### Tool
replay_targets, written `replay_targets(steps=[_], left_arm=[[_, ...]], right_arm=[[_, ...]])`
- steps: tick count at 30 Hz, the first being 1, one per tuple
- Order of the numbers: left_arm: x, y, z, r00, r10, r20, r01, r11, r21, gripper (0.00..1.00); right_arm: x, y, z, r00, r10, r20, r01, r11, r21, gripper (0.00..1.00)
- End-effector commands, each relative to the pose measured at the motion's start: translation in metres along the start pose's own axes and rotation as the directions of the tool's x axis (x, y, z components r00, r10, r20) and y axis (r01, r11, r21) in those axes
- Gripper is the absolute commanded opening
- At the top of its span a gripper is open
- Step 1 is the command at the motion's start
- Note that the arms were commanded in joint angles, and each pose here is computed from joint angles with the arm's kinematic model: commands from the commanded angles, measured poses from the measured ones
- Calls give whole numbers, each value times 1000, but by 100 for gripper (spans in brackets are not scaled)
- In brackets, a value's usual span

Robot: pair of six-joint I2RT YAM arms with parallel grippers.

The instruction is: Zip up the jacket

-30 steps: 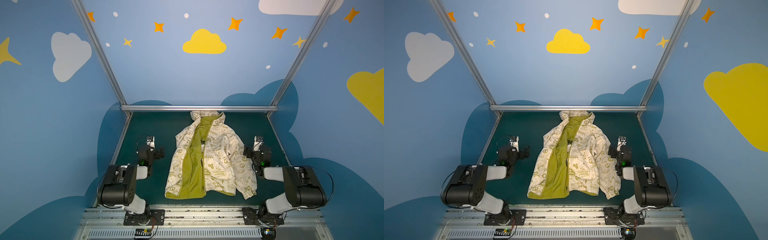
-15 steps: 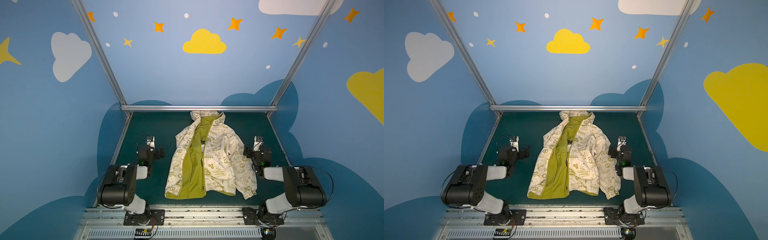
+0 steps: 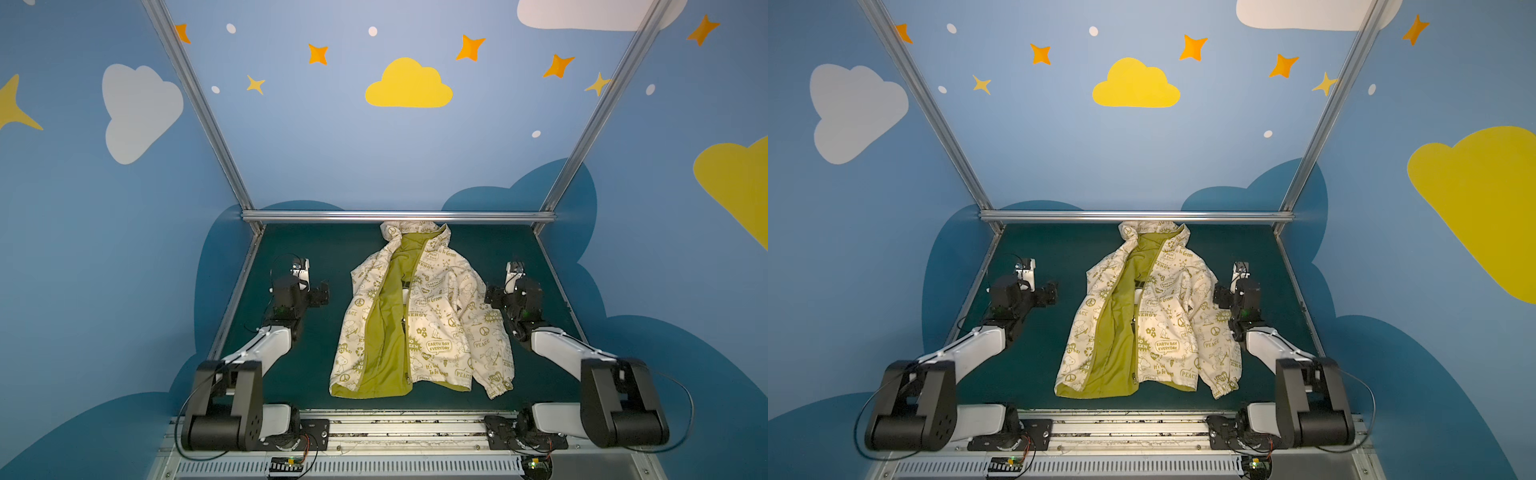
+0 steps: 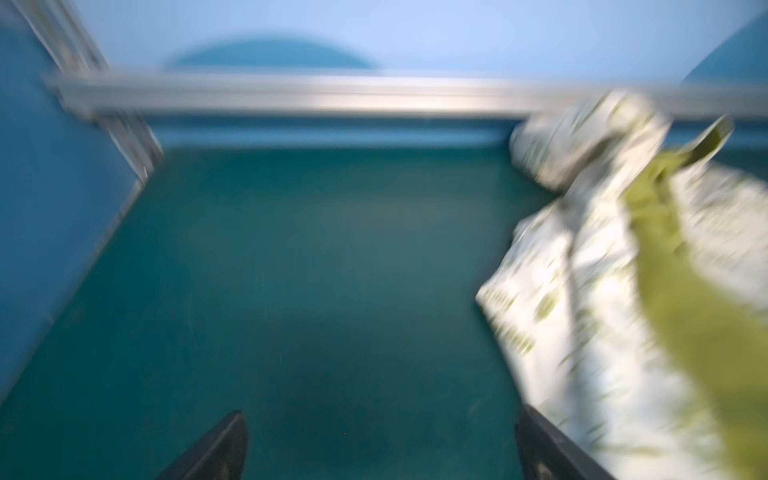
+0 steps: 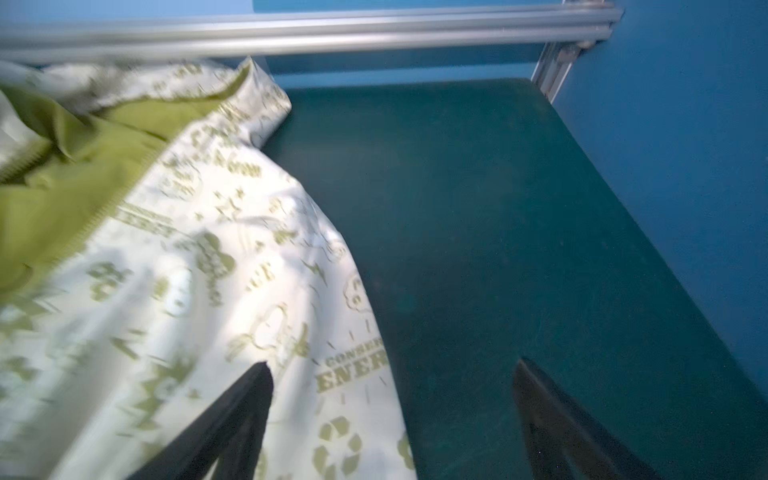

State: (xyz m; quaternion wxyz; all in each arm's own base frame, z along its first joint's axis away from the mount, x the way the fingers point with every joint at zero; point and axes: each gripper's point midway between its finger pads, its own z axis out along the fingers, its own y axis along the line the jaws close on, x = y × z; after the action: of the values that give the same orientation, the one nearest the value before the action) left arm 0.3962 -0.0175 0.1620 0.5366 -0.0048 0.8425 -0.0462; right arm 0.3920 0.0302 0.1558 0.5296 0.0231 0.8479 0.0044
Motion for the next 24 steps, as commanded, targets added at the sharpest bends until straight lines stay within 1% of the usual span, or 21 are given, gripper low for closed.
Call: replay_targets(steps=[1,3,5,6,8,9,11,13,16,19,21,22,23,24], left_arm=[[25,-9,-31,961,-147,-236,142,989,-40,99],[35,-19,-51,920,-234,-313,228,972,-54,99],[49,-36,-70,886,-269,-378,279,960,-29,99],[58,-43,-78,871,-286,-399,302,953,-23,99],[74,-52,-93,842,-331,-426,354,935,-29,99],[83,-55,-100,822,-364,-437,390,920,-32,99],[101,-65,-109,783,-410,-468,456,890,-18,99],[120,-71,-117,743,-448,-497,506,862,-22,99],[145,-77,-122,694,-479,-537,553,833,-28,99],[161,-81,-124,654,-501,-567,589,807,-34,99],[166,-85,-126,626,-509,-591,608,793,-39,99],[170,-86,-127,613,-512,-602,614,788,-46,99],[171,-85,-127,606,-519,-603,618,784,-54,99],[176,-90,-131,582,-515,-629,632,774,-49,99]], right_arm=[[4,19,-40,970,150,-191,-156,987,-21,90],[7,49,-63,952,176,-252,-209,972,-110,90],[22,80,-87,917,198,-346,-272,945,-180,90],[31,100,-100,893,196,-404,-307,923,-231,90],[50,134,-122,840,200,-505,-383,876,-292,90],[60,155,-135,808,194,-556,-430,839,-333,89],[75,192,-158,763,166,-625,-493,774,-396,88],[87,229,-182,727,120,-676,-538,711,-453,87],[99,279,-211,684,54,-728,-593,623,-510,86],[117,318,-227,637,-3,-771,-639,558,-530,85],[130,337,-230,605,-29,-795,-664,533,-524,82],[135,345,-231,598,-43,-801,-672,517,-530,80],[138,350,-231,596,-48,-802,-675,511,-532,78],[143,355,-228,593,-49,-804,-676,512,-529,75]])
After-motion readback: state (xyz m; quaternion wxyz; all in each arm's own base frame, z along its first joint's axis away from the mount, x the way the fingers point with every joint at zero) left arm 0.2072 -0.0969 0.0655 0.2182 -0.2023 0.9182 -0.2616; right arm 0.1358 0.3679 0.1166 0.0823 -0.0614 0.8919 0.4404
